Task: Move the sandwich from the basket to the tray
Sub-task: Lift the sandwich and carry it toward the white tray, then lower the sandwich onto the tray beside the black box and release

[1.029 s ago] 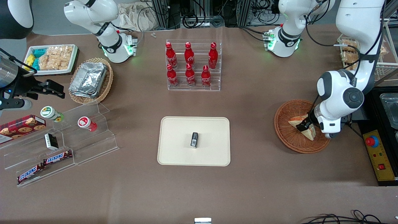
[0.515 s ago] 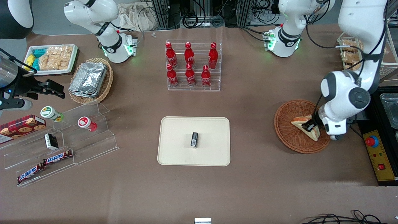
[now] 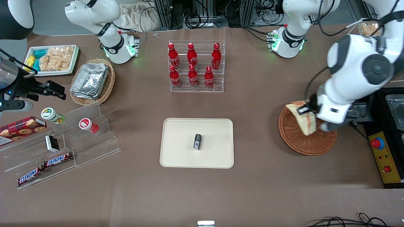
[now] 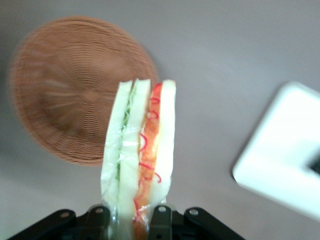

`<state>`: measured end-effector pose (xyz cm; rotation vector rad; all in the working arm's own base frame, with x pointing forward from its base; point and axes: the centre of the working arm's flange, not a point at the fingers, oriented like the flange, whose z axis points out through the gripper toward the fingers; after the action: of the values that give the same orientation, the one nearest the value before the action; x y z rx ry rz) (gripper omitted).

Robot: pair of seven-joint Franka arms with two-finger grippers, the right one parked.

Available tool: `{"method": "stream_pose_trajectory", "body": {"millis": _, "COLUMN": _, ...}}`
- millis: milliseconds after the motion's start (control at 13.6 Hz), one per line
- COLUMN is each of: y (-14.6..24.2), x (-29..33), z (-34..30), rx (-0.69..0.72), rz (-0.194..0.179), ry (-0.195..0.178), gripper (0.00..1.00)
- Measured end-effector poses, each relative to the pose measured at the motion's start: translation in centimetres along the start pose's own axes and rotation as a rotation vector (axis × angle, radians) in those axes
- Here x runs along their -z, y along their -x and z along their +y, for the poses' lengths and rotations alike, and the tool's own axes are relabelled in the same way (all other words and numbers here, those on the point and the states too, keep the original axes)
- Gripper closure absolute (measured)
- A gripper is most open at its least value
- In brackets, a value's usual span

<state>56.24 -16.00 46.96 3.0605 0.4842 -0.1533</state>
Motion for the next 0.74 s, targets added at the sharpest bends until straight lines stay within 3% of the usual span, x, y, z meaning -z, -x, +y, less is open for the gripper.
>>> {"method": "stream_pose_trajectory", "body": {"millis": 147, "y": 2.2, "x": -2.5, "z": 5.2, "rx": -0.139, "rz": -0.027, "ry": 0.019, "gripper": 0.8}}
{"method": "stream_pose_trajectory", "body": {"millis": 368, "y": 4.2, "x": -7.2, "z": 12.1, "rx": -0.256, "rz": -0.009, "ry": 0.094, "gripper": 0.8}}
{"method": "stream_pose_trajectory", "body": {"millis": 441, "y": 4.8, "x": -9.0, "z": 13.9, "rx": -0.293, "rz": -0.002, "ry": 0.101, "gripper": 0.8}}
{"method": "stream_pose_trajectory", "body": {"millis": 735, "y": 4.0, "x": -16.5, "z": 19.8, "rx": -0.392, "rz": 0.013, "ry": 0.063, "gripper": 0.8}}
